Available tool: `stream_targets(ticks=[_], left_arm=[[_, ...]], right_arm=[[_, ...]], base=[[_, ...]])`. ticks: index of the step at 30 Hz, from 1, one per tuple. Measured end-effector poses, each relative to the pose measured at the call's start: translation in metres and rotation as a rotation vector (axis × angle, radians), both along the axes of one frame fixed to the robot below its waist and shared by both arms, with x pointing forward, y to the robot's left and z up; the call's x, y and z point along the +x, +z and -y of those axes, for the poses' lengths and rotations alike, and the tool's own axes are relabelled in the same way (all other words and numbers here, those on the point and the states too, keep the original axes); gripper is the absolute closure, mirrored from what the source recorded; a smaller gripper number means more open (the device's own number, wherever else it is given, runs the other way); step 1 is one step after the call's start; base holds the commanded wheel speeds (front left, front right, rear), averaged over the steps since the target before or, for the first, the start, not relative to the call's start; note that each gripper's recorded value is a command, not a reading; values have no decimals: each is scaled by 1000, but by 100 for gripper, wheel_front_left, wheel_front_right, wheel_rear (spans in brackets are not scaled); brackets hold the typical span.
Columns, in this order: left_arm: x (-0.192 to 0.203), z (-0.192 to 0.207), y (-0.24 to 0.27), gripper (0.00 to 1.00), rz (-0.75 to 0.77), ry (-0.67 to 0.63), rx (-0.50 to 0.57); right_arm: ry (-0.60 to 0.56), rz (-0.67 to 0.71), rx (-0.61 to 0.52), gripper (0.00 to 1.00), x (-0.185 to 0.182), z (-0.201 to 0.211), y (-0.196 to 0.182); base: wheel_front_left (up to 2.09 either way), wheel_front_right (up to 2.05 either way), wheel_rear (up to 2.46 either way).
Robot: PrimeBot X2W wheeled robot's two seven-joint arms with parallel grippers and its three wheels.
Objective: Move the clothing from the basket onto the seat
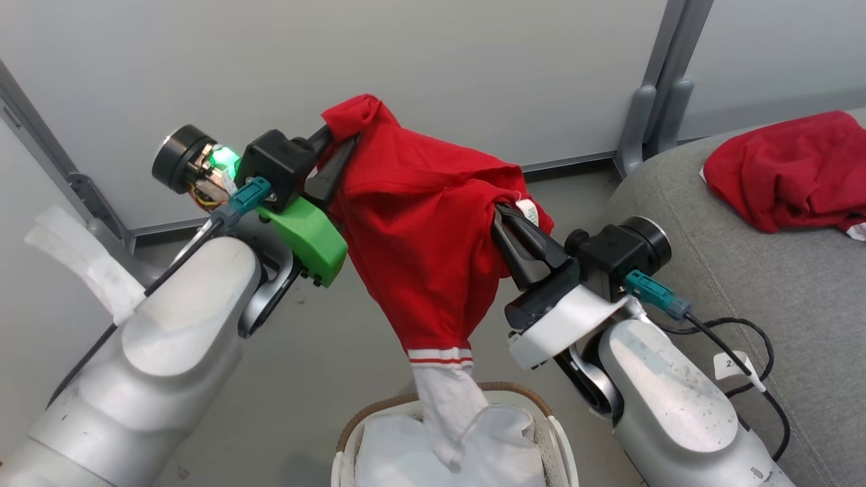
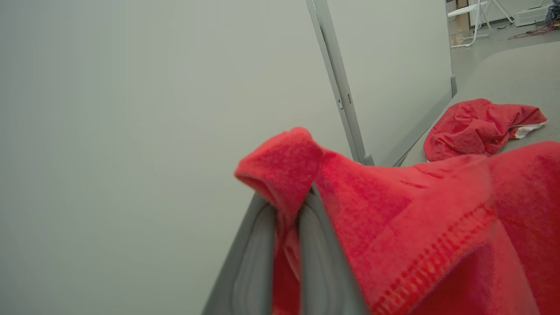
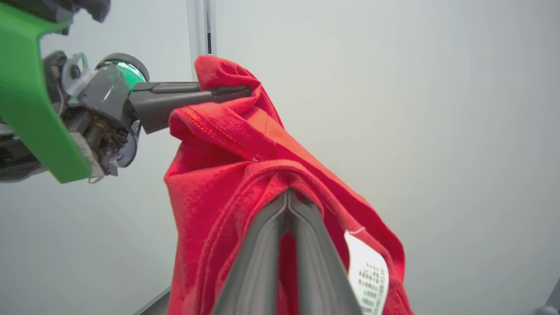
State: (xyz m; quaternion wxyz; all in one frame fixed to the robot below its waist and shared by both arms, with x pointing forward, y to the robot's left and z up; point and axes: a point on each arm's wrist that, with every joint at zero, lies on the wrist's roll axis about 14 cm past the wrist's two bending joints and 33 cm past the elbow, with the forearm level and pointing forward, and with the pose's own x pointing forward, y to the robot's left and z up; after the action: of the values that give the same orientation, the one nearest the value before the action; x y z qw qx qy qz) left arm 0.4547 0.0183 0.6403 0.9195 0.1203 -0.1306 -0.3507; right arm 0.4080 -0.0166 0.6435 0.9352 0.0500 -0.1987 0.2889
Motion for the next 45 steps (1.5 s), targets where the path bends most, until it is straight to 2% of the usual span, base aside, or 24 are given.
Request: stream_targets(ticks=[3, 4, 6, 7, 18, 25, 36, 45], left_arm=[[-1, -4, -14, 98, -44, 14, -24], [-1, -5, -18, 83, -59, 19, -38], [-4, -6, -28, 20, -94, 28, -70], [-6, -5, -34, 0, -112, 31, -86], [-34, 2, -102, 0, -319, 81, -218], [-62, 19, -122, 0, -380, 62, -293], [-70, 40, -122, 0, -366, 6, -309], [-71, 83, -113, 0, -348, -118, -312]], right_arm=[[-22, 10, 4, 100, 1, 7, 3], [-30, 10, 5, 100, 1, 10, 3], [-43, 9, 12, 100, 1, 14, 3], [-48, 12, 15, 100, 1, 16, 4], [-126, 25, 22, 100, 6, 40, 6], [-211, 10, 7, 100, 12, 66, -2], [-336, 29, 4, 100, 12, 108, 2], [-480, 72, -52, 100, 4, 160, 14]], base=[[0, 0, 0], [0, 0, 0], [0, 0, 0], [0, 0, 0], [0, 0, 0], [0, 0, 0], [0, 0, 0], [0, 0, 0]])
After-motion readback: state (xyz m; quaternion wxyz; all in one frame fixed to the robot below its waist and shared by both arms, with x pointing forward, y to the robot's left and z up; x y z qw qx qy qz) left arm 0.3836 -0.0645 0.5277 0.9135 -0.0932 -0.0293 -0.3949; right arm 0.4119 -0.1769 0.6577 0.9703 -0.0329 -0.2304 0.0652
